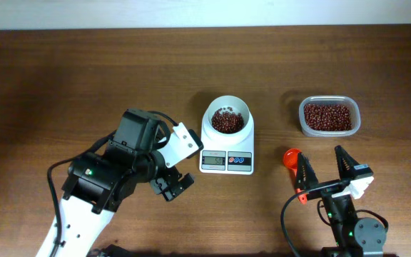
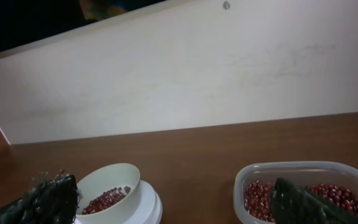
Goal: Scoop and weigh 50g on scale
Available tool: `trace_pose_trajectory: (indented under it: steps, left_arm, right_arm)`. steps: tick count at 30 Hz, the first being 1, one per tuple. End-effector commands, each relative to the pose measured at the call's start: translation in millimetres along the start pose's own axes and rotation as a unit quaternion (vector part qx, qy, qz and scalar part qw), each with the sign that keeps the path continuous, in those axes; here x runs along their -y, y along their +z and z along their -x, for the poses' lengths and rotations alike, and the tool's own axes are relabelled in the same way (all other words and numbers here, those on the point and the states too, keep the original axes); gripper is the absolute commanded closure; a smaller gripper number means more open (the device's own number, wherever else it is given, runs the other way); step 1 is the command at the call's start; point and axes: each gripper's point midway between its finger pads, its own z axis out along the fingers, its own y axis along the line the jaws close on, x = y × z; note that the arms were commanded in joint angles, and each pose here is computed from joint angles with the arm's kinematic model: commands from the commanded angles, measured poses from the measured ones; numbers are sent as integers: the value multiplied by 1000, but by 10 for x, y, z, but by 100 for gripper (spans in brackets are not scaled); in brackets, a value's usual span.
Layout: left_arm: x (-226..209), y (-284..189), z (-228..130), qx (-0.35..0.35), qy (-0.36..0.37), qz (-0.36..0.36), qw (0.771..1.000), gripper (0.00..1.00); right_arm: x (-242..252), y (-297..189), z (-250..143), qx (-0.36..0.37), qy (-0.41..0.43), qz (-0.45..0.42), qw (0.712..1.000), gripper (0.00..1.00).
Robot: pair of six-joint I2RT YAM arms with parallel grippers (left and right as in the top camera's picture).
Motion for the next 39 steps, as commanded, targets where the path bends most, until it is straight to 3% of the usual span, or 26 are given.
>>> trace_pose_trajectory:
  steps: [1,12,20,39]
  left_arm:
    - [-32,-57,45,9,7,8,1000,1]
    - [-32,-57,45,9,7,8,1000,1]
    - [-32,-57,45,9,7,8,1000,1]
    - [-32,-57,45,9,7,8,1000,1]
  right_arm:
    - [42,-6,4,5,-6,-10,1000,1]
    - [272,-50,-388,-71,3,-69,995,1]
    - [271,-51,-390,-78,-92,-61,991,1]
    - [343,-63,-378,-78,-99,-75,989,1]
